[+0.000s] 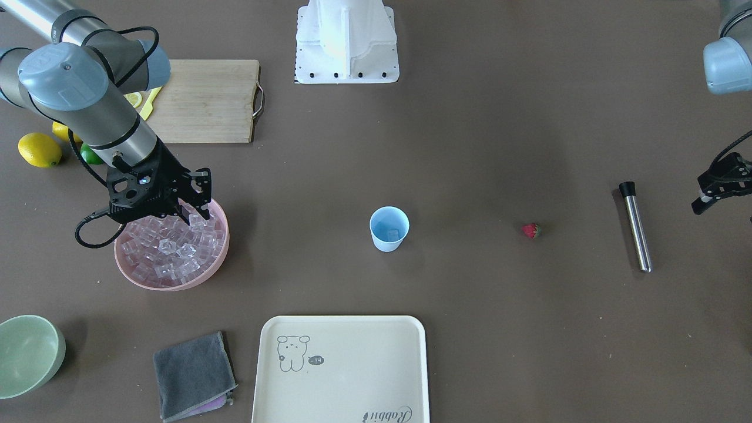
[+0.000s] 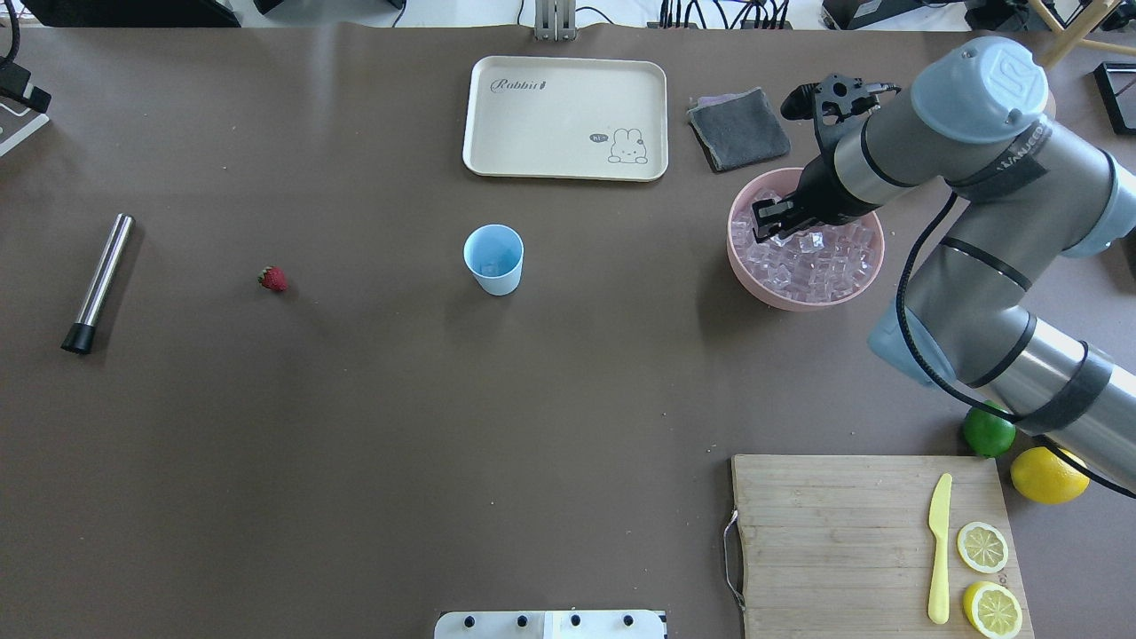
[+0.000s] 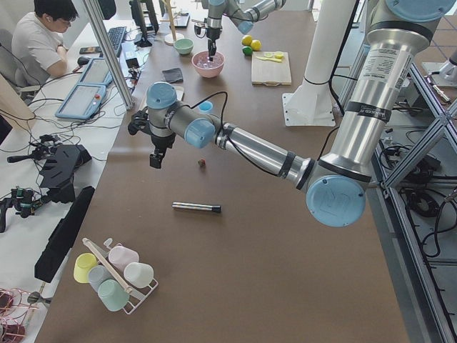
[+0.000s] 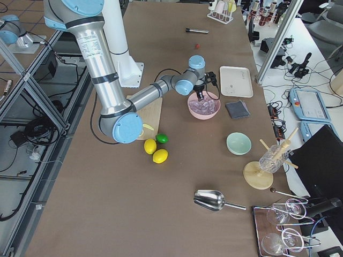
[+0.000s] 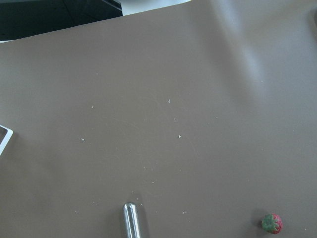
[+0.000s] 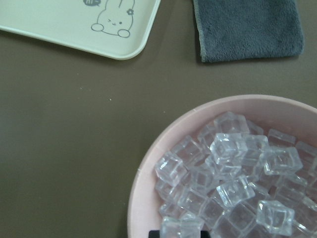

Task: Mash ice and strawberries in cup
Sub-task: 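Carry the ice cube with the right gripper over the light-blue cup, then open the right gripper to drop the ice cube into the cup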

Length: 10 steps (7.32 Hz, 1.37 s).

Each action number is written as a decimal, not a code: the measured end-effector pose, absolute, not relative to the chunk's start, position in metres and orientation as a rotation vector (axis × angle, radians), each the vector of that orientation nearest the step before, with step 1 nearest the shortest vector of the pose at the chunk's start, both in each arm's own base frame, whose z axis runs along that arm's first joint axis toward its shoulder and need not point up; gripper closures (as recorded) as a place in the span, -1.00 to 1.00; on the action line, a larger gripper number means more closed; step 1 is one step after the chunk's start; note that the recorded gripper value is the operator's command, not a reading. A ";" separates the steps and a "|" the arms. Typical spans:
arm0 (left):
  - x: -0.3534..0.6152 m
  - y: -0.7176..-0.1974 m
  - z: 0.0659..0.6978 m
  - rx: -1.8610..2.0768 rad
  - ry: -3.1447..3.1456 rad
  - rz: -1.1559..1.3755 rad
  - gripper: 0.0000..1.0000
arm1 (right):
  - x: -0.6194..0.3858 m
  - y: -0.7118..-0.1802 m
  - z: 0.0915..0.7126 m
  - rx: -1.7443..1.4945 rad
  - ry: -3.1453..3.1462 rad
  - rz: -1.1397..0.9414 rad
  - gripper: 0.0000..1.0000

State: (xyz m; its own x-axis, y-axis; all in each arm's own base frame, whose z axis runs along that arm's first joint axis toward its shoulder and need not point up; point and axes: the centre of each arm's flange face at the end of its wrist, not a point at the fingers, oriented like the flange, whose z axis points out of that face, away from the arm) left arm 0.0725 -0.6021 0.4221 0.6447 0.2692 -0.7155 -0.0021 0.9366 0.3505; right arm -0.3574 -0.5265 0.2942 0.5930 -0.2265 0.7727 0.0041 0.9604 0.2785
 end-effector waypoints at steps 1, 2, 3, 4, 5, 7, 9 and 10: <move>0.073 -0.602 0.423 0.332 0.860 0.157 -0.96 | -0.374 -0.531 0.249 0.231 -0.928 -0.081 1.00; 0.075 -0.603 0.423 0.330 0.860 0.159 -0.96 | -0.402 -0.528 0.204 0.222 -0.917 -0.014 1.00; 0.078 -0.603 0.425 0.325 0.860 0.164 -0.96 | -0.436 -0.524 0.166 0.223 -0.904 0.055 1.00; 0.083 -0.603 0.427 0.319 0.861 0.171 -0.96 | -0.472 -0.522 0.135 0.225 -0.891 0.120 1.00; 0.087 -0.603 0.428 0.313 0.862 0.176 -0.96 | -0.508 -0.520 0.109 0.235 -0.875 0.172 1.00; 0.100 -0.603 0.434 0.295 0.863 0.190 -0.96 | -0.571 -0.504 0.076 0.273 -0.838 0.246 1.00; 0.110 -0.605 0.445 0.281 0.864 0.202 -0.96 | -0.611 -0.499 0.058 0.307 -0.798 0.277 1.00; 0.112 -0.606 0.447 0.280 0.864 0.203 -0.96 | -0.617 -0.503 0.059 0.320 -0.788 0.282 1.00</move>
State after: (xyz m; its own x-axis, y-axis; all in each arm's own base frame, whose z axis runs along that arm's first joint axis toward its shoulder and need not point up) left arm 0.1117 -0.6064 0.4472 0.6334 0.2878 -0.7183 -0.0628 0.9443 0.3229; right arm -0.6168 -0.5031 0.0591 0.6729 0.1278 0.7286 -0.3636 0.9149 0.1754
